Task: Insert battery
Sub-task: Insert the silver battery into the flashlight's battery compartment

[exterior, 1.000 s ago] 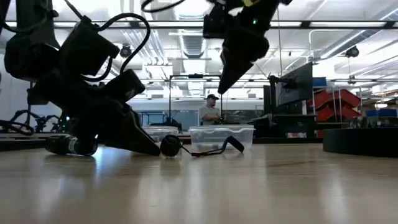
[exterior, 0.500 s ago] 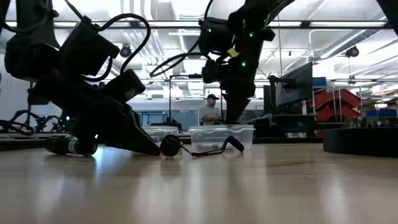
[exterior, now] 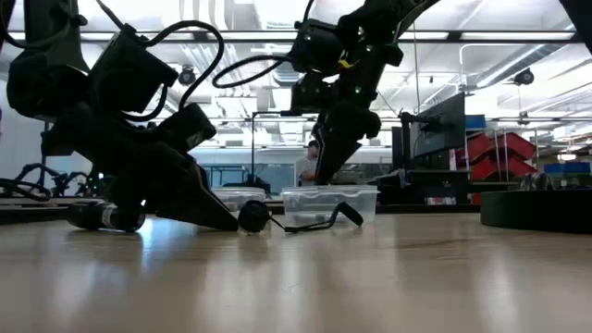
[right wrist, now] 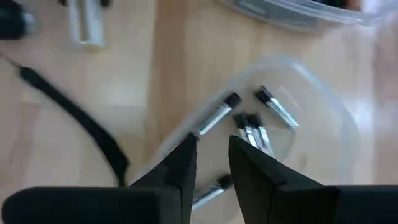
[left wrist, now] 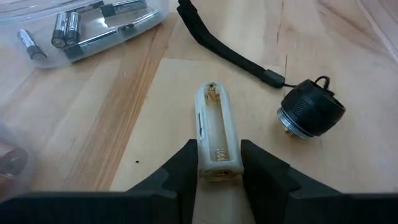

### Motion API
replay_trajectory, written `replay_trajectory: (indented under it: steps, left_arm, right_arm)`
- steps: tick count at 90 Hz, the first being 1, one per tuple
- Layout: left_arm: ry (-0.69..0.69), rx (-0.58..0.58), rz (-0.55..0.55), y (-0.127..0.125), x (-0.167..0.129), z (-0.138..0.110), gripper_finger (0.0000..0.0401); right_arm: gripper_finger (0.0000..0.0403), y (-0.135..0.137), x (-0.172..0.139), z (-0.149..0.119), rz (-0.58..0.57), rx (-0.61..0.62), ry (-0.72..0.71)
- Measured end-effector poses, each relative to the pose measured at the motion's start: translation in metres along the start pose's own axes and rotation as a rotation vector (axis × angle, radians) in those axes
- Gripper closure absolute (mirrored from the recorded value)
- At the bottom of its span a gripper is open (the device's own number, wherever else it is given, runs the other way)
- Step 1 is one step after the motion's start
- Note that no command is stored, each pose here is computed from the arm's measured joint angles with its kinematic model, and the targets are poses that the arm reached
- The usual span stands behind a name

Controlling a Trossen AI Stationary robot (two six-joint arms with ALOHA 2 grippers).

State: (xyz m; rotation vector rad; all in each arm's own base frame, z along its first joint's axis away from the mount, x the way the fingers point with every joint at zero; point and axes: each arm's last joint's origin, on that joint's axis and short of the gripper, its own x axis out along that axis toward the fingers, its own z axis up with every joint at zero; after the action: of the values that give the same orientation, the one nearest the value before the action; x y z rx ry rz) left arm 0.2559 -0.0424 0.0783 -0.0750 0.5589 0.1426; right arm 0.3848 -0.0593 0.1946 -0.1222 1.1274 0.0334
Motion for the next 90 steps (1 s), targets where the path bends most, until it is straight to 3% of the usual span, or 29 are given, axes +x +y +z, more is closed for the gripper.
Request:
replay_trajectory:
  steps: [17, 36, 51, 64, 90]
  left_arm:
    - [0.000, -0.003, 0.000, 0.000, 0.000, 0.000, 0.0303]
    - [0.000, -0.007, 0.000, 0.000, 0.000, 0.000, 0.0303]
    - [0.000, -0.007, 0.000, 0.000, 0.000, 0.000, 0.0303]
    - [0.000, -0.007, -0.001, 0.000, 0.000, 0.000, 0.0303]
    - [0.000, -0.015, -0.001, 0.000, 0.000, 0.000, 0.0303]
  right_arm:
    - [0.0347, -0.006, 0.001, -0.004, -0.087, 0.039, 0.056]
    - [0.0352, -0.006, -0.001, -0.020, -0.047, 0.083, 0.207]
    - [0.0342, 0.001, -0.003, -0.030, 0.025, 0.245, 0.309]
    - [0.0330, 0.018, 0.001, -0.023, 0.214, 0.323, 0.267]
    - [0.0312, 0.020, 0.005, -0.004, 0.184, 0.252, 0.079]
